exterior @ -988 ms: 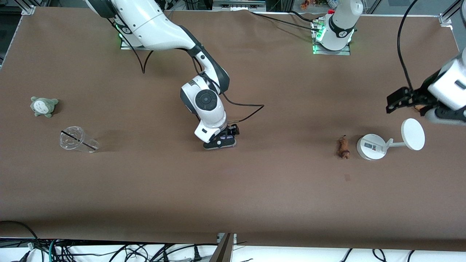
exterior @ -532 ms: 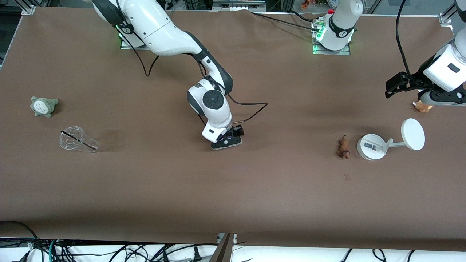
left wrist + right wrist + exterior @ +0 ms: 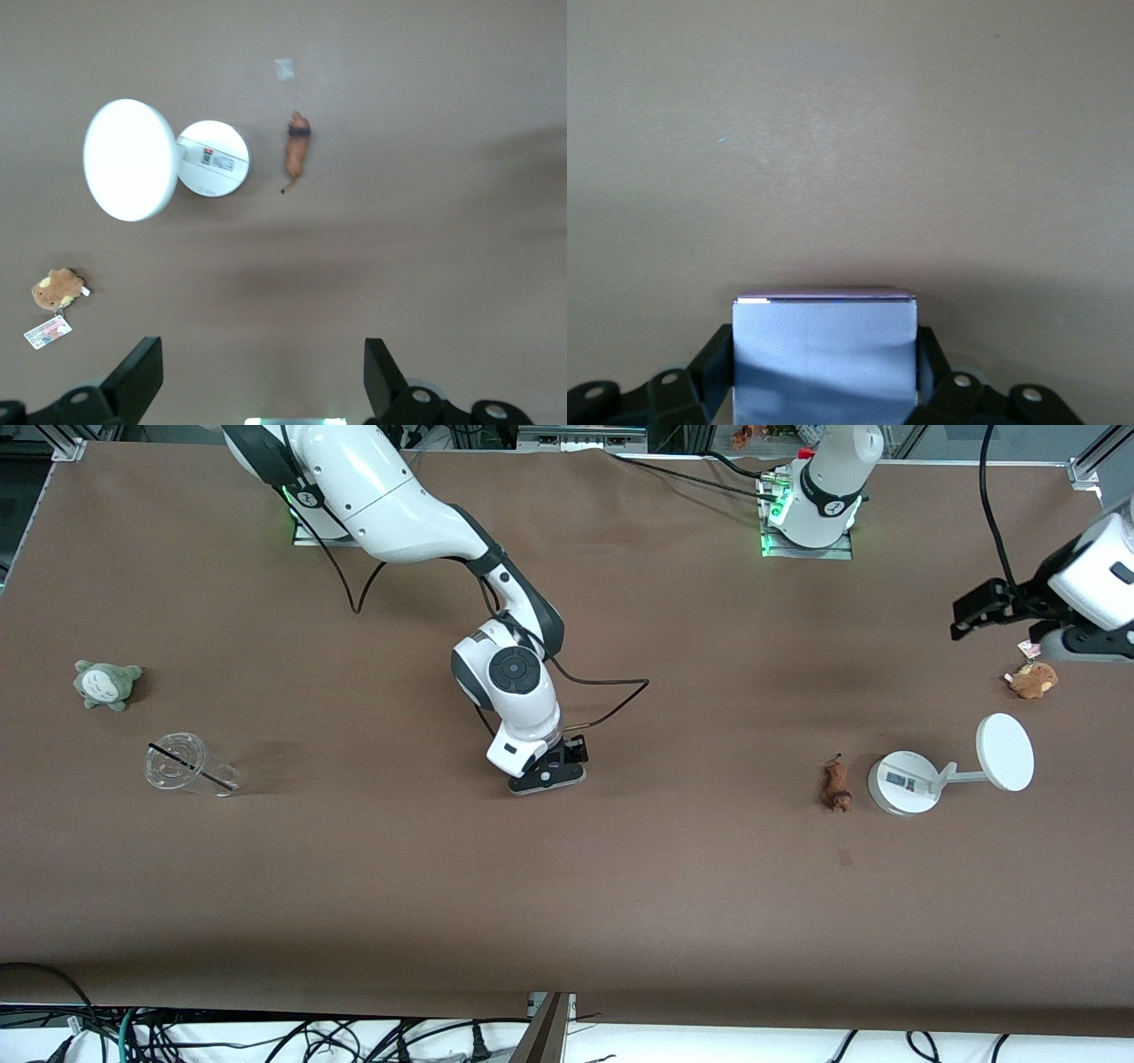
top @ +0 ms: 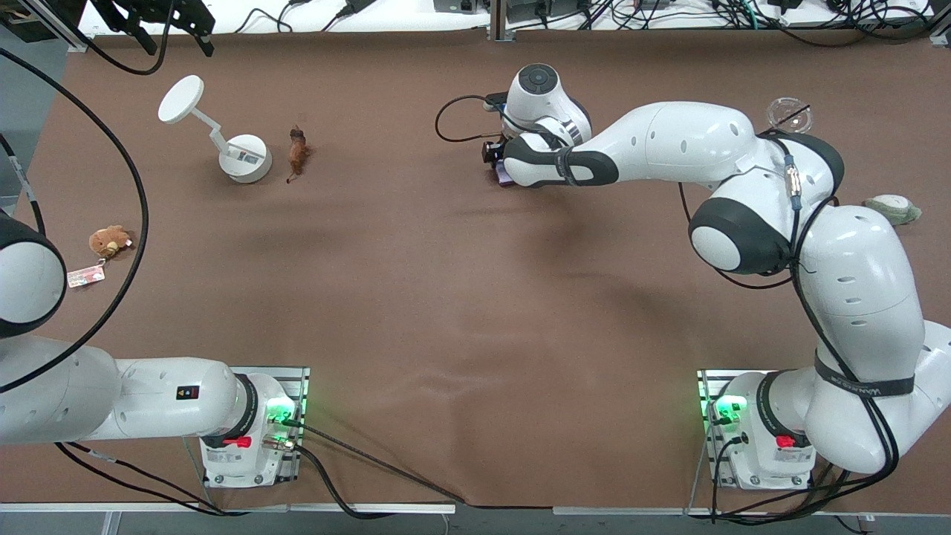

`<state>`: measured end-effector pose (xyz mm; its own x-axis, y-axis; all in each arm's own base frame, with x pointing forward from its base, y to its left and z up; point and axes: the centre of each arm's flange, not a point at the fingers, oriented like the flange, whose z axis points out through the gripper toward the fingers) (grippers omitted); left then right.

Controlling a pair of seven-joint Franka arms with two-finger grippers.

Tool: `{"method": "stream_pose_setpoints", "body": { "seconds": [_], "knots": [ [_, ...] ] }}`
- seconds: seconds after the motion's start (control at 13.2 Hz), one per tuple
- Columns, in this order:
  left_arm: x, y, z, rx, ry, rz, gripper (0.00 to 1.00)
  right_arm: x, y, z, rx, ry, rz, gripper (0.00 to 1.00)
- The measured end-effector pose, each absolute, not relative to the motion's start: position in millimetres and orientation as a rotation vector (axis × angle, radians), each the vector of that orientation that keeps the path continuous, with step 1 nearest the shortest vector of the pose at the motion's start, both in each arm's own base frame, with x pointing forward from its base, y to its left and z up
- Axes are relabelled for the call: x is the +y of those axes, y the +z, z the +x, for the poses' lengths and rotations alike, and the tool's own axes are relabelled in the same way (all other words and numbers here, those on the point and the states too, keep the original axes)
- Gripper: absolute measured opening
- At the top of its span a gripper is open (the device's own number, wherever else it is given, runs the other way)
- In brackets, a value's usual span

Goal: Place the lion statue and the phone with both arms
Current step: 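Grasp the folded phone with the right gripper and carry it toward the cup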

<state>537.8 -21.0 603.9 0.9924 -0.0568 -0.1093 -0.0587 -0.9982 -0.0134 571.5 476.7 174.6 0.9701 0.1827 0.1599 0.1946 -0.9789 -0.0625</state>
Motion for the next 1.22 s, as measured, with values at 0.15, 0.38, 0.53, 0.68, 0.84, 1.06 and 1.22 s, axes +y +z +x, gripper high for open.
{"method": "stream_pose_setpoints", "body": {
  "seconds": [0.15, 0.38, 0.53, 0.68, 0.84, 1.06, 1.22],
  "knots": [
    [-34.5, 604.1, 537.6, 0.132, 0.161, -3.116, 1.00, 463.3, 195.7, 586.3, -0.255, -0.182, -3.085, 0.84],
    [-40.5, 589.8, 554.2, 0.140, 0.090, -3.123, 1.00, 417.9, 288.7, 615.9, -0.195, -0.092, -3.134, 0.84],
    [-52.8, 587.3, 555.3, 0.153, 0.085, -3.122, 1.00, 373.6, 346.3, 629.6, -0.185, -0.008, -3.118, 0.84],
    [-55.4, 586.4, 554.9, 0.149, 0.089, -3.122, 1.00, 316.4, 391.1, 640.0, -0.226, 0.091, -3.115, 0.84],
    [-53.7, 583.2, 555.9, 0.143, 0.099, -3.122, 1.00, 263.0, 419.2, 648.1, -0.254, 0.150, -3.125, 0.84],
    [-54.7, 566.0, 563.8, 0.134, 0.140, -3.124, 1.00, 191.1, 428.8, 659.6, -0.274, 0.199, -3.163, 0.84],
    [-54.6, 558.2, 568.0, 0.130, 0.152, -3.125, 1.00, 146.0, 419.1, 666.1, -0.298, 0.236, -3.181, 0.84]
  ]
}}
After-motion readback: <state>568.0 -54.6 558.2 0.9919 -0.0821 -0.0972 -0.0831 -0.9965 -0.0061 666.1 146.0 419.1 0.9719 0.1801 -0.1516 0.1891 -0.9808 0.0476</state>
